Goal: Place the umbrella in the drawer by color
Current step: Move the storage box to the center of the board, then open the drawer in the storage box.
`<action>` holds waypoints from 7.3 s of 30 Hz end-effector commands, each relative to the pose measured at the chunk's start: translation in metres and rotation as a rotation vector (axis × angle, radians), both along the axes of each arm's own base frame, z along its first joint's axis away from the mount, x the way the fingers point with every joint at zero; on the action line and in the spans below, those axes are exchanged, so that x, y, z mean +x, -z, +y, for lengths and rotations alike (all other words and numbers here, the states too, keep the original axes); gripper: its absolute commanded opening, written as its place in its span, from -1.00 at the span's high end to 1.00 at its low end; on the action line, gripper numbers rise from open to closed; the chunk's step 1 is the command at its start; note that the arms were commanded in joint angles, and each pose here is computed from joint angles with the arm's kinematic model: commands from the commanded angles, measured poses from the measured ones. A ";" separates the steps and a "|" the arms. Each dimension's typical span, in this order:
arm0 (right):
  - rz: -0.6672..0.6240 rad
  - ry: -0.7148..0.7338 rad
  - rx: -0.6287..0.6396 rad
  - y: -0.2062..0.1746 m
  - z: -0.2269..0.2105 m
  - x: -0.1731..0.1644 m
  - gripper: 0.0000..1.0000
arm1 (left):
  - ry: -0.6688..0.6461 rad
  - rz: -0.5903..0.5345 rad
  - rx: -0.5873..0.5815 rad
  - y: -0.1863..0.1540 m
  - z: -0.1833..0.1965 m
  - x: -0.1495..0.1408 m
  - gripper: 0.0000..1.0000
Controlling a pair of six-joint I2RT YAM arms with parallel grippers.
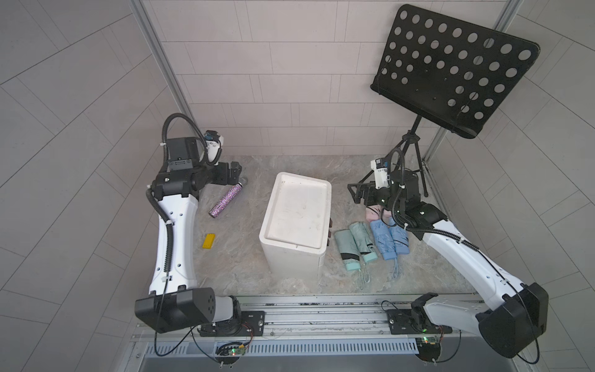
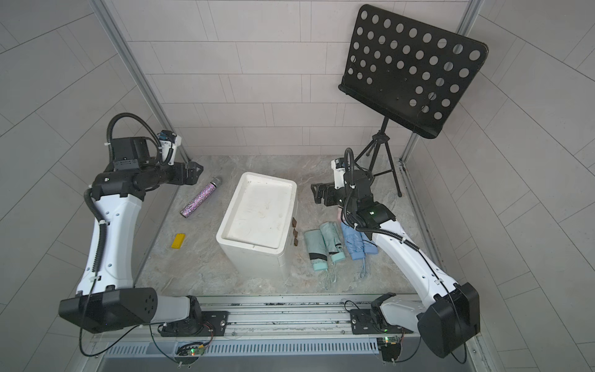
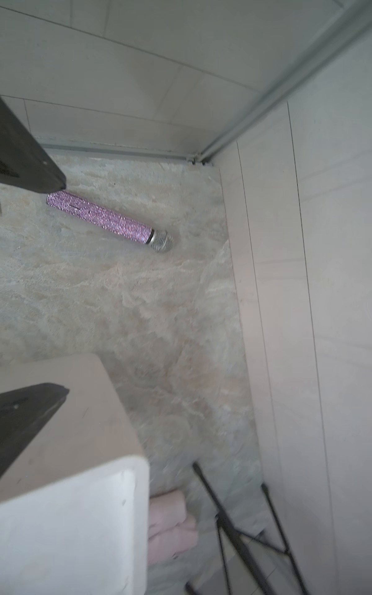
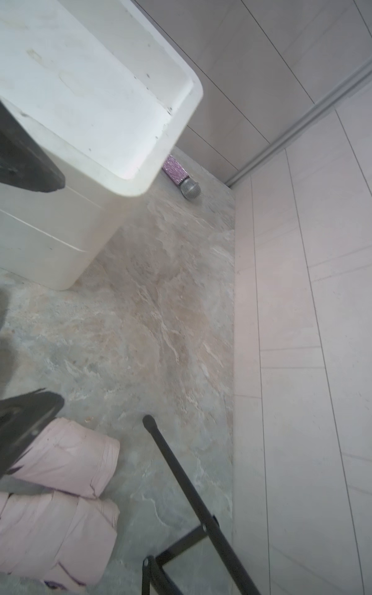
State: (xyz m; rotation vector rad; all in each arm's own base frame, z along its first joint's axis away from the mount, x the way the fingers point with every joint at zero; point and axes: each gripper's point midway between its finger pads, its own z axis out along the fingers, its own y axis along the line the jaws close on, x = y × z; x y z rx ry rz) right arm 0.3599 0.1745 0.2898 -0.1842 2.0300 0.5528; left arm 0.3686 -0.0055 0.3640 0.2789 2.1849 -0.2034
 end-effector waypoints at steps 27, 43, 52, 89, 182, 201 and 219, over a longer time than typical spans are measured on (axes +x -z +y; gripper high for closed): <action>-0.002 -0.553 -0.271 -0.015 0.156 0.036 -0.93 | 0.242 0.226 0.034 0.045 -0.075 -0.078 -1.00; 0.094 -0.621 -0.233 0.016 0.193 0.060 -0.37 | 0.225 0.230 0.028 0.050 -0.073 -0.087 -1.00; 0.098 -0.584 -0.243 0.025 0.197 0.078 0.19 | 0.214 0.220 0.026 0.049 -0.070 -0.089 -1.00; 0.009 -0.278 -0.181 0.026 0.117 0.218 0.14 | 0.173 0.268 -0.031 0.061 -0.048 -0.082 -1.00; 0.249 -0.397 0.820 0.040 0.136 0.037 -0.74 | 0.267 0.263 -0.041 0.065 -0.095 0.064 -0.53; 0.237 -0.432 0.912 0.038 0.136 0.041 0.00 | 0.265 0.279 -0.028 0.076 -0.093 0.063 -0.41; 0.224 -0.448 0.865 0.031 0.132 0.032 0.97 | 0.239 0.275 0.001 0.082 -0.087 0.070 -0.23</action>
